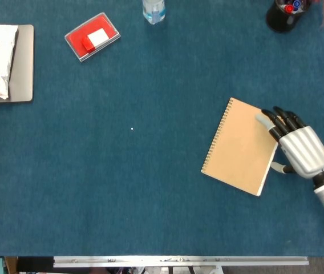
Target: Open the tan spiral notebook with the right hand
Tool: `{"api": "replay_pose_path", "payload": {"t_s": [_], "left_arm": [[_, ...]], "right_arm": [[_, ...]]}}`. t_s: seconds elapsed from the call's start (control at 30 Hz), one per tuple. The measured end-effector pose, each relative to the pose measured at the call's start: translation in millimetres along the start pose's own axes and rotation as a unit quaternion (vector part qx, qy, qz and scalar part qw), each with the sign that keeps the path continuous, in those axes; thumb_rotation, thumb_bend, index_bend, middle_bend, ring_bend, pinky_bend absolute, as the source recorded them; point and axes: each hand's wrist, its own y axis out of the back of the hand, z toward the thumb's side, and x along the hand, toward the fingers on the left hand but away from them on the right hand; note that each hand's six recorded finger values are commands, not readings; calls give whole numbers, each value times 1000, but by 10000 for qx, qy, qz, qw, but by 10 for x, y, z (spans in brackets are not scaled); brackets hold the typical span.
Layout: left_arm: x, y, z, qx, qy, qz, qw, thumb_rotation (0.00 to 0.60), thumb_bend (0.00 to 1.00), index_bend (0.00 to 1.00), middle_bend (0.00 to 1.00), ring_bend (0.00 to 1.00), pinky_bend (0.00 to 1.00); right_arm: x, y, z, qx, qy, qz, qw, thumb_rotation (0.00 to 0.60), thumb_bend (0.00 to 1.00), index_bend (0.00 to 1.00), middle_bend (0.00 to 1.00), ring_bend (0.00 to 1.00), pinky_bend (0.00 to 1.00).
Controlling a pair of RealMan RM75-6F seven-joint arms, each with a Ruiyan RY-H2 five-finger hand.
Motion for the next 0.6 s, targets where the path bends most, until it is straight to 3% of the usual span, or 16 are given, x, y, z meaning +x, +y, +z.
{"api": "replay_pose_path", "payload": {"t_s": [0.2, 0.6], "left_arm": [[-2, 0, 2, 8, -3, -1, 10000, 600, 280, 457, 395, 311, 501], [-5, 5, 2, 4, 1, 4, 10000, 600, 280, 457, 395, 311, 501]], "right_arm": [[-14, 34, 0, -69, 43, -147, 9999, 600, 14, 103, 120, 42, 156], [-47, 62, 15, -244, 89, -356, 9990, 600, 169, 103, 152, 46, 156]]}}
